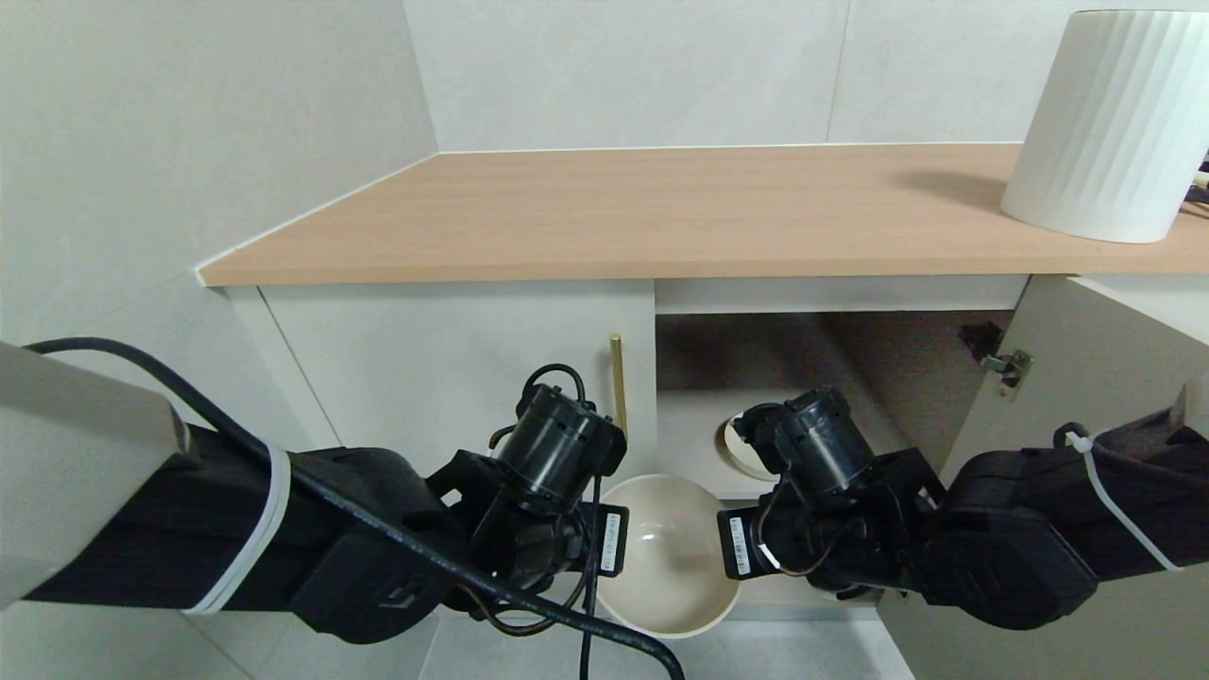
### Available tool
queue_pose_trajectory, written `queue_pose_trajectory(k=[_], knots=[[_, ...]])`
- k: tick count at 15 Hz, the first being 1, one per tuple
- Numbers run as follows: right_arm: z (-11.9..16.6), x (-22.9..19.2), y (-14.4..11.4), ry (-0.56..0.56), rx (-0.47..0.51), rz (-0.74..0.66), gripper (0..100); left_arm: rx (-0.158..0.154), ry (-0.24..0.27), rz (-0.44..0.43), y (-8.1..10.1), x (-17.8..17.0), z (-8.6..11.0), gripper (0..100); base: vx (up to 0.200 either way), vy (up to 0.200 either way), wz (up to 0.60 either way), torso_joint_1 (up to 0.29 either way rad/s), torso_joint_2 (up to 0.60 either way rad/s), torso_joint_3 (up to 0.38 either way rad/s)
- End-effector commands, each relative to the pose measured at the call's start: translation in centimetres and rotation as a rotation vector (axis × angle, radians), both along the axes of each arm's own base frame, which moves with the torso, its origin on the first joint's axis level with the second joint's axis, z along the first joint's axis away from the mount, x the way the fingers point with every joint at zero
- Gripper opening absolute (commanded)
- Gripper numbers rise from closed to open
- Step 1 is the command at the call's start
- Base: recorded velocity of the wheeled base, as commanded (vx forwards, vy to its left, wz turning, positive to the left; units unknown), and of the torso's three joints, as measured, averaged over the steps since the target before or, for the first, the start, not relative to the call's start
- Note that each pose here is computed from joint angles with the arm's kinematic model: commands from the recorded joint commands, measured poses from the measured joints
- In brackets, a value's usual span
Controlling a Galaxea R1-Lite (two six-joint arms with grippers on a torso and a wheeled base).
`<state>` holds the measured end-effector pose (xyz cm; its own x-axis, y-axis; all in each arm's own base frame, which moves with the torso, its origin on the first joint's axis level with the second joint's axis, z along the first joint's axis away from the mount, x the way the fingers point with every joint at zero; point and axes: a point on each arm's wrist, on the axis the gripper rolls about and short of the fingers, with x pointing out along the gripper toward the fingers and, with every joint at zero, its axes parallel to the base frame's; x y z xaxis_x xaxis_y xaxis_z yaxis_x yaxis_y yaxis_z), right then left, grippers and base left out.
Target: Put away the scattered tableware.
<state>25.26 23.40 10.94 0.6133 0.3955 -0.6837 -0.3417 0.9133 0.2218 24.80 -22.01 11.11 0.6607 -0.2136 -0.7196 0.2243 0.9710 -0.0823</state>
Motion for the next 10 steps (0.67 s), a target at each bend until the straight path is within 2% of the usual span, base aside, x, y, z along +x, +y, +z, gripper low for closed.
queue_pose_trajectory(k=[1,8,9,10], knots=[[-0.02,-0.01,0.02,0.000,-0.001,0.001,0,0.001,0.001,0.001,0.00,0.00,-0.04,0,0.000,0.000,0.00,0.000,0.00,0.000],[-0.13,0.02,0.04,0.003,-0.003,0.001,0,0.001,0.001,0.001,0.00,0.00,-0.04,0,0.000,0.000,0.00,0.000,0.00,0.000],[-0.13,0.02,0.04,0.003,-0.003,0.001,0,0.003,0.000,0.001,0.00,0.01,-0.04,100,0.000,0.000,0.00,0.000,0.00,0.000],[-0.18,0.03,0.05,0.004,-0.004,0.001,0,0.000,0.000,0.001,-0.01,0.01,-0.03,100,0.000,0.000,0.00,0.000,0.00,0.000]])
